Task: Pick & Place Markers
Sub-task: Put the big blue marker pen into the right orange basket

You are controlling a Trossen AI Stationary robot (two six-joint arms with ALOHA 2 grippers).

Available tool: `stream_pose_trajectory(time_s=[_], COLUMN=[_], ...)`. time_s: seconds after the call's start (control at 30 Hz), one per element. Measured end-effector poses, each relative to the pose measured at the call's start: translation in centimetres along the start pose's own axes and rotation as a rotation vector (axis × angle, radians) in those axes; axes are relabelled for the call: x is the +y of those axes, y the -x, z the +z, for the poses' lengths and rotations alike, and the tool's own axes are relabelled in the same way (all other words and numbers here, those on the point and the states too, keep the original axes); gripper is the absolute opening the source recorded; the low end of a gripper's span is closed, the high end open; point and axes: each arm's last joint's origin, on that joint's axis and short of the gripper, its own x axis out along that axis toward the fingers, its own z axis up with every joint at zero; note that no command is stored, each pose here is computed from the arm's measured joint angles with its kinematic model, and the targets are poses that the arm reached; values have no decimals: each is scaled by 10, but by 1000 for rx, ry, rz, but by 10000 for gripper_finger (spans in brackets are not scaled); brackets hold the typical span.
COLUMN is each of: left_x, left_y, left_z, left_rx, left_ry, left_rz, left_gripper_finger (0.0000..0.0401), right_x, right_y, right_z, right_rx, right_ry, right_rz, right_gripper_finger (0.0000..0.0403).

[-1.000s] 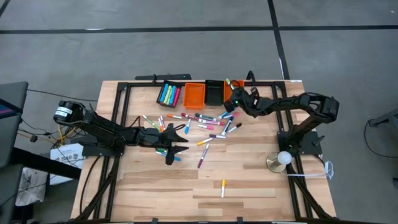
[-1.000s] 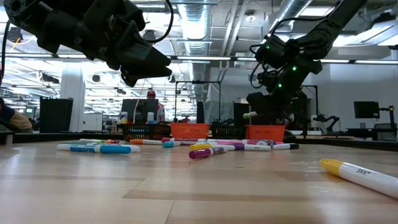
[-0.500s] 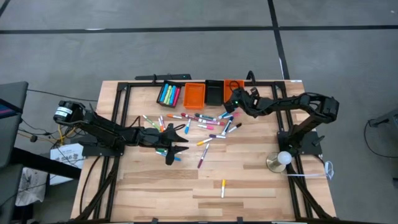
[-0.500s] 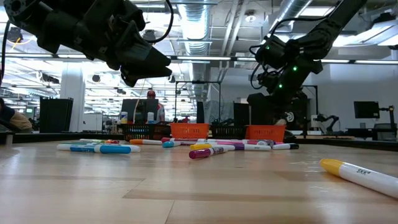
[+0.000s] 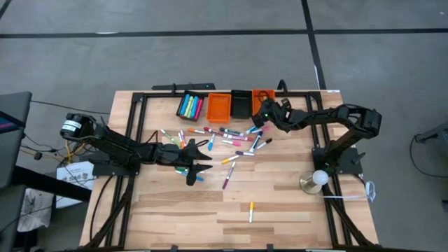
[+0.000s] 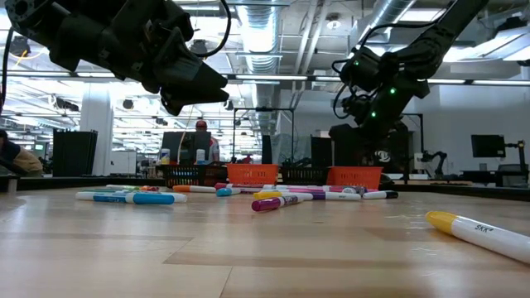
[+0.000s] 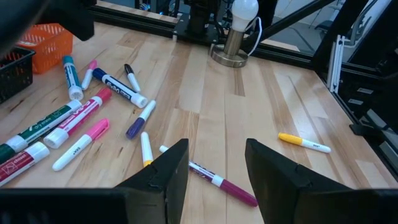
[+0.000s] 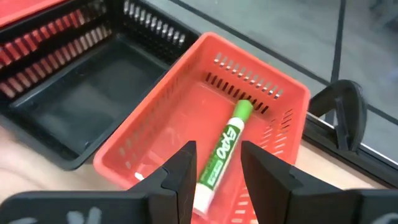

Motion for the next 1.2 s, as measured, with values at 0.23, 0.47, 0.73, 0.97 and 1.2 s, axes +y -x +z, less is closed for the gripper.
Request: stream_pose_trajectory(time_s=[0.23, 0.47, 0.73, 0.97, 1.2], left_x=[0, 0, 0, 0, 0], left_y=[0, 0, 0, 0, 0], left_z=[0, 0, 0, 0, 0], left_rx=[0, 0, 0, 0, 0], left_ry=[0, 0, 0, 0, 0], left_rz=[0, 0, 0, 0, 0], left_gripper_finger=[155, 155, 155, 155, 155], right_x=[16, 37, 53, 64, 71], right_y=[7, 24, 45, 58, 64], right_z=[-2, -6, -24, -34, -38], right_rx=[32, 56, 135, 41, -60], right_ry=[180, 403, 652, 1023, 1250], right_rz=[277, 567, 665, 731, 766], right_gripper_finger=[118, 118, 118, 118, 118])
